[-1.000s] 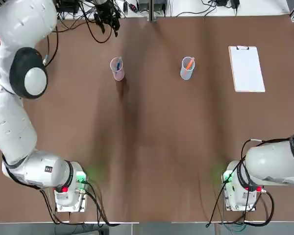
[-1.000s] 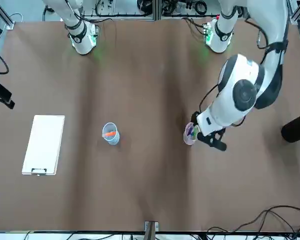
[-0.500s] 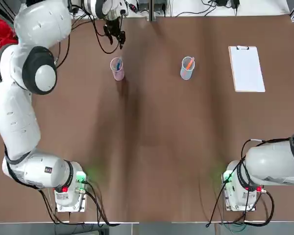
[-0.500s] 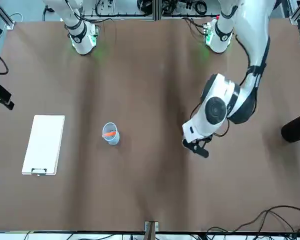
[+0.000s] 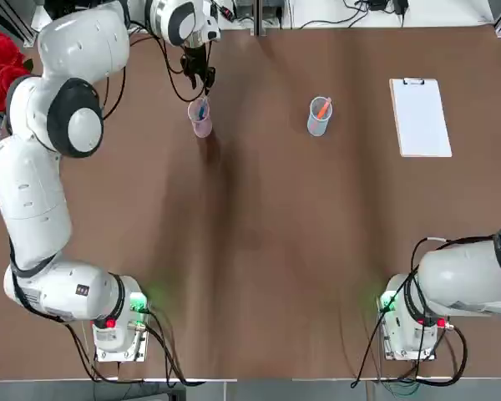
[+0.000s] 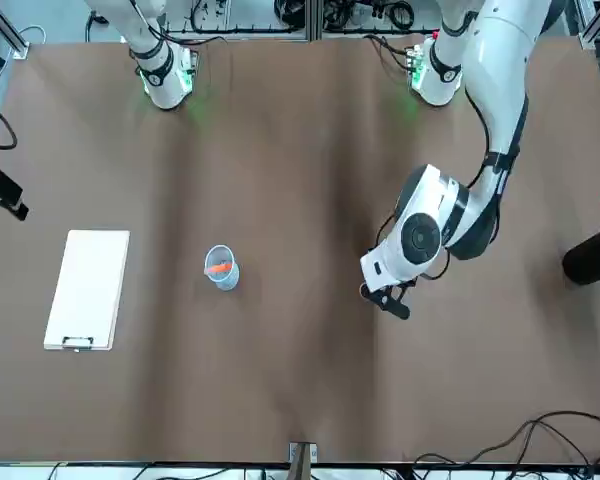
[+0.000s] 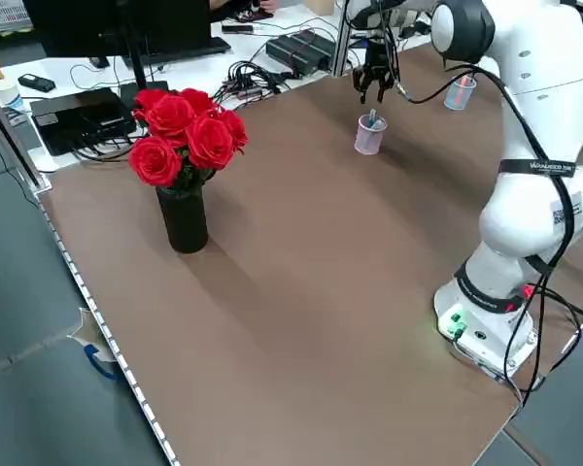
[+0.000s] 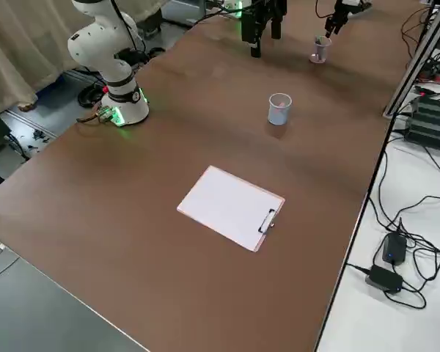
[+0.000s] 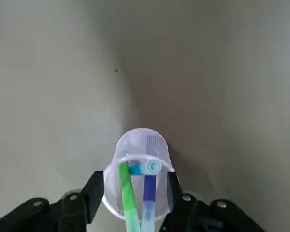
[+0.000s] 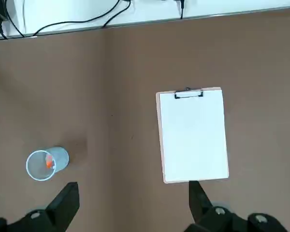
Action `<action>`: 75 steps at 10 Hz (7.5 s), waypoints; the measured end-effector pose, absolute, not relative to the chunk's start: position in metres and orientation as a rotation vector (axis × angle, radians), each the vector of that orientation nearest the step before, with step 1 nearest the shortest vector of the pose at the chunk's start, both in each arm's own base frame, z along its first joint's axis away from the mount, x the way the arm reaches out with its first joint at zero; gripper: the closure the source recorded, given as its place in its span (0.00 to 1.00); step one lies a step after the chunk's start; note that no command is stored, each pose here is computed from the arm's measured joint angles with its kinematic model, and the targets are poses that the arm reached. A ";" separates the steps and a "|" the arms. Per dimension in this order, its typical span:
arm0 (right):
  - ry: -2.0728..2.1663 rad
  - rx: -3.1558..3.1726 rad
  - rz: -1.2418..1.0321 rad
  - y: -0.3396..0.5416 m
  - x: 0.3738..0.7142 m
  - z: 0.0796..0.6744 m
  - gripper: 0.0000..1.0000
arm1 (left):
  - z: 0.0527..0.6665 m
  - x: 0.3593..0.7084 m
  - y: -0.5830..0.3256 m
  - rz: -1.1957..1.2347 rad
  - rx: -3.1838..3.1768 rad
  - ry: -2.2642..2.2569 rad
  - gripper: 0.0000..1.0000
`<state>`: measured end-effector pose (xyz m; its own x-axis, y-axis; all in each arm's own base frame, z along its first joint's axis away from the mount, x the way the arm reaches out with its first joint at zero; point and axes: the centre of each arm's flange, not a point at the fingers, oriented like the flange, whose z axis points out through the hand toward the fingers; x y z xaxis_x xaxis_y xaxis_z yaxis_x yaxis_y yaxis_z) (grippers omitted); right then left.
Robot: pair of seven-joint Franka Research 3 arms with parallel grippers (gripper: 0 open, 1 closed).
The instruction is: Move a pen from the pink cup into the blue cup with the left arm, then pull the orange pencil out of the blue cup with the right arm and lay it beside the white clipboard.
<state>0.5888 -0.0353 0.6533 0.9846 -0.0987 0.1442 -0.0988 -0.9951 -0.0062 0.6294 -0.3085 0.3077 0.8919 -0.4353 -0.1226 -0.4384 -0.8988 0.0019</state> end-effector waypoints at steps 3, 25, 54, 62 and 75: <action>-0.151 3.130 0.215 -0.034 0.589 0.649 0.00 | 0.289 0.624 -0.320 0.198 -2.998 0.745 0.40; -0.156 3.127 0.285 -0.038 0.614 0.624 0.00 | 0.292 0.620 -0.322 0.187 -2.961 0.788 0.84; -0.202 3.148 0.186 -0.051 0.604 0.625 0.00 | 0.400 0.486 -0.628 -0.829 -3.530 0.116 0.84; -0.138 3.149 0.186 -0.030 0.606 0.625 0.00 | 0.341 0.468 -0.655 -0.824 -3.516 0.165 0.83; -0.067 3.220 0.119 0.005 0.613 0.604 0.00 | 0.464 0.551 -0.524 -0.511 -3.246 -0.025 0.00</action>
<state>0.6126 0.0051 0.6036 0.9964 -0.0444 0.0719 -0.0384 -0.9958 -0.0826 0.5507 -0.5242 0.4642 0.9518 0.0372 0.3046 -0.0076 -0.9895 0.1445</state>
